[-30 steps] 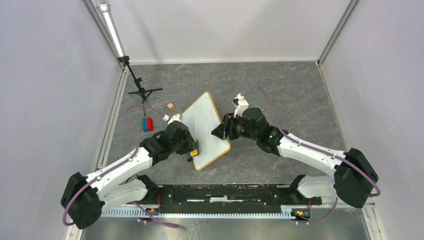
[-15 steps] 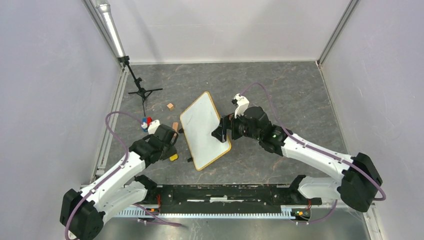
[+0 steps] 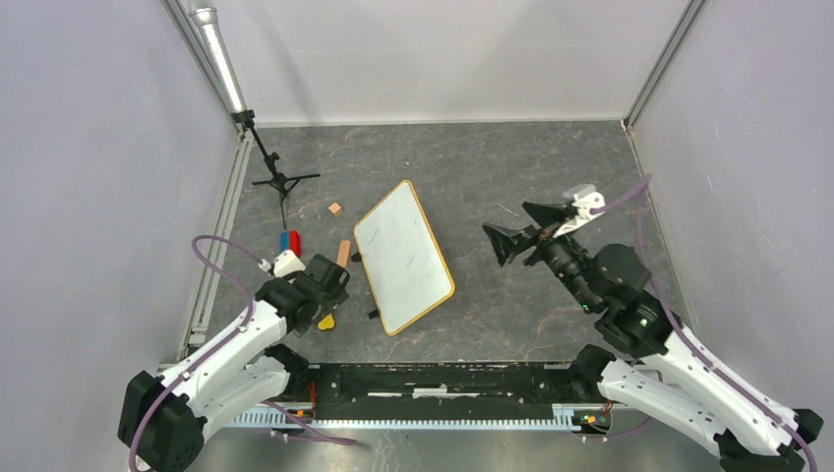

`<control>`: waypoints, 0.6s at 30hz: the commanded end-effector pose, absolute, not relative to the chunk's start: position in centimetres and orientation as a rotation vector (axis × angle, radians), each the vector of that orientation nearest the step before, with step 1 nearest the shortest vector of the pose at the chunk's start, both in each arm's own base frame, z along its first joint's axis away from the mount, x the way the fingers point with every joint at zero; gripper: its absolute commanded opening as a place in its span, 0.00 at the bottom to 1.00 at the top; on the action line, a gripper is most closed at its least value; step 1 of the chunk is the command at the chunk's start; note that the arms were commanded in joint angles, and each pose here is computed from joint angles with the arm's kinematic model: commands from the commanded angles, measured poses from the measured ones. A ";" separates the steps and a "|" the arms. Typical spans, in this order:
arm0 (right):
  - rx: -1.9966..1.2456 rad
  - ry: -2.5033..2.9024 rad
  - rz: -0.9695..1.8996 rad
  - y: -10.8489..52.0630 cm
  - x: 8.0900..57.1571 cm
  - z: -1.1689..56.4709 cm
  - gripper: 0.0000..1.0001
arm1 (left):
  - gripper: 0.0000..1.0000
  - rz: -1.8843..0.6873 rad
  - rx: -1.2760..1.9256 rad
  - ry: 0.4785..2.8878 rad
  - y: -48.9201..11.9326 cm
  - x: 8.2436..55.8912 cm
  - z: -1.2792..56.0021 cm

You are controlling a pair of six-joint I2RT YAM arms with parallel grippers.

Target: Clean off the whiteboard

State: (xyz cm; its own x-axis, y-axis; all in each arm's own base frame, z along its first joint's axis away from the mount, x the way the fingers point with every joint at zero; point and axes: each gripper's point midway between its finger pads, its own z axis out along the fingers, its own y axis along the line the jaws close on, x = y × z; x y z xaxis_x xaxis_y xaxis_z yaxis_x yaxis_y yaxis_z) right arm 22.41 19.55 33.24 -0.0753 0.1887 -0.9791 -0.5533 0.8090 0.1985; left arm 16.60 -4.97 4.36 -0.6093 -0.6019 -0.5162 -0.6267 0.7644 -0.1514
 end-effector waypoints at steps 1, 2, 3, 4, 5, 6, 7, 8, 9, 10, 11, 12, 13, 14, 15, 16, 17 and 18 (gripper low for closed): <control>-0.317 1.478 0.477 16.4 22.1 34.0 0.98 | 1.00 -0.054 -0.920 2.294 -5.7 18.9 9.4; -0.320 1.468 0.461 15.8 21.8 34.2 0.98 | 1.00 -0.094 -0.877 2.283 -6.1 19.3 10.7; -0.319 1.460 0.447 15.2 21.5 34.5 0.98 | 1.00 -0.162 -0.836 2.251 -6.8 20.0 12.7; -0.310 1.453 0.429 14.4 21.3 34.7 0.98 | 1.00 -0.224 -0.769 2.229 -7.4 20.6 14.4; -0.289 1.446 0.410 13.6 21.1 34.9 0.98 | 1.00 -0.301 -0.704 2.177 -8.1 21.2 17.0; -0.267 1.438 0.393 12.8 20.9 35.2 0.98 | 1.00 -0.376 -0.651 2.124 -8.7 21.6 19.4; -0.251 1.425 0.381 12.0 20.7 35.5 0.98 | 1.00 -0.438 -0.584 2.071 -9.1 21.8 21.7; -0.239 1.414 0.371 11.5 20.5 35.8 0.98 | 1.00 -0.487 -0.515 2.015 -9.5 21.9 23.9; -0.235 1.394 0.366 11.0 20.1 36.3 0.98 | 1.00 -0.549 -0.454 1.948 -9.9 21.8 26.4; -0.228 1.377 0.360 10.4 19.8 36.7 0.98 | 1.00 -0.584 -0.389 1.893 -10.1 21.6 28.4; -0.210 1.370 0.347 9.8 19.7 37.0 0.98 | 1.00 -0.629 -0.334 1.833 -10.4 21.2 30.7; -0.190 1.356 0.342 9.1 19.4 37.4 0.98 | 1.00 -0.650 -0.287 1.782 -10.4 20.8 32.6; -0.173 1.345 0.340 8.6 19.2 37.8 0.98 | 1.00 -0.677 -0.245 1.724 -10.4 20.3 34.7; -0.177 1.328 0.324 8.0 18.9 38.2 0.98 | 1.00 -0.693 -0.216 1.681 -10.4 19.9 36.3; -0.173 1.316 0.313 7.5 18.6 38.6 0.98 | 1.00 -0.708 -0.176 1.631 -10.4 19.5 38.0; -0.162 1.302 0.308 6.9 18.3 38.9 0.98 | 1.00 -0.726 -0.134 1.589 -10.6 19.1 39.7; -0.144 1.294 0.299 6.3 18.1 39.1 0.98 | 1.00 -0.729 -0.096 1.559 -10.7 18.7 40.9; -0.125 1.288 0.290 5.7 17.9 39.2 0.98 | 1.00 -0.736 -0.070 1.528 -10.7 18.4 42.3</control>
State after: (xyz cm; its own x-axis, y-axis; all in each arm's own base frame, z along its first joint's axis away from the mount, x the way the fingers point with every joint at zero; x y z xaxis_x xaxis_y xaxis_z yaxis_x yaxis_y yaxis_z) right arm 18.70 8.53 37.48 0.1909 0.1483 -0.9703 -0.3581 0.9309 0.0718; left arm 19.48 -10.01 36.08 -0.2645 -0.5676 -0.7797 0.1731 0.7674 -0.6173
